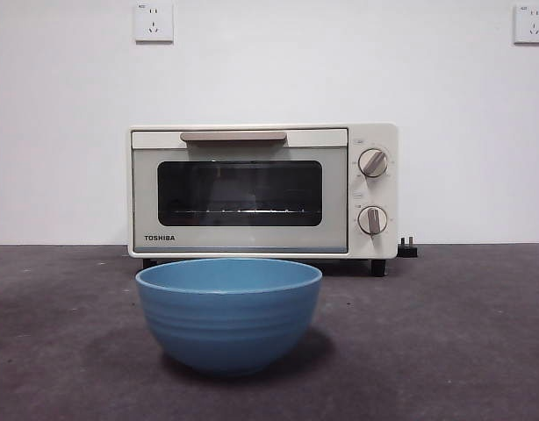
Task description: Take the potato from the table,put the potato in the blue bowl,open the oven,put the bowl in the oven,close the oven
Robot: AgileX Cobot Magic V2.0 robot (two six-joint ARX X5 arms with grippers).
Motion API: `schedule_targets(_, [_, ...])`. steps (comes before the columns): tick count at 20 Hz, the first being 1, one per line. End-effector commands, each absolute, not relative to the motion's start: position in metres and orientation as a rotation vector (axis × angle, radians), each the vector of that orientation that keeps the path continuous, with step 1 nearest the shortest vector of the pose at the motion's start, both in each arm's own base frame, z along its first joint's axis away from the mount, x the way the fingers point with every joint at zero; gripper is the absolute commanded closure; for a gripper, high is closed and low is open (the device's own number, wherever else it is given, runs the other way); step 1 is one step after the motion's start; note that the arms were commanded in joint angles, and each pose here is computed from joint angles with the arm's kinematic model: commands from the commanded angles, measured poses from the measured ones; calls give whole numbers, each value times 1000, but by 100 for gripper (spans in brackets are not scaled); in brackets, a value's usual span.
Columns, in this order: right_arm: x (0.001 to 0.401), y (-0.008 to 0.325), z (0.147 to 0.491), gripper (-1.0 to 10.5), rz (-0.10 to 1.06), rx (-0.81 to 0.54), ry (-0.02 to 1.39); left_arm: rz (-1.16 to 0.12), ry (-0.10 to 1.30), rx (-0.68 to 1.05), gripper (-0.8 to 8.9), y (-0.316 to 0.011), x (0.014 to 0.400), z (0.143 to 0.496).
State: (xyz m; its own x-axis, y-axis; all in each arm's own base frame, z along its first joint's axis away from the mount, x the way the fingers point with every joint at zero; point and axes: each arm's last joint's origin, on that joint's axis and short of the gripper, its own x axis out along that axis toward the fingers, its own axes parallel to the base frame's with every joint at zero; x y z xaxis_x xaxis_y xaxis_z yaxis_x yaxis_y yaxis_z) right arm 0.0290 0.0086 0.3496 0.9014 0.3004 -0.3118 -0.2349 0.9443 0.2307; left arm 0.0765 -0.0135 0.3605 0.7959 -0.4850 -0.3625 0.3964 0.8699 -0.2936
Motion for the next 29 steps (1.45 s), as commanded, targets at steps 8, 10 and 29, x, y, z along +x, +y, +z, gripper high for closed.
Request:
schedule_targets(8, [70,8,354,954,323,108,637,-539,678,-123,819,-15,88,365])
schedule_targets(10, [78,10,354,955,377,114,658,-560,688,-108,819,-17,87,364])
schedule_targets(29, [193,224,300,948,1043,-127,866,-639,793,-90,819,-21,55,357])
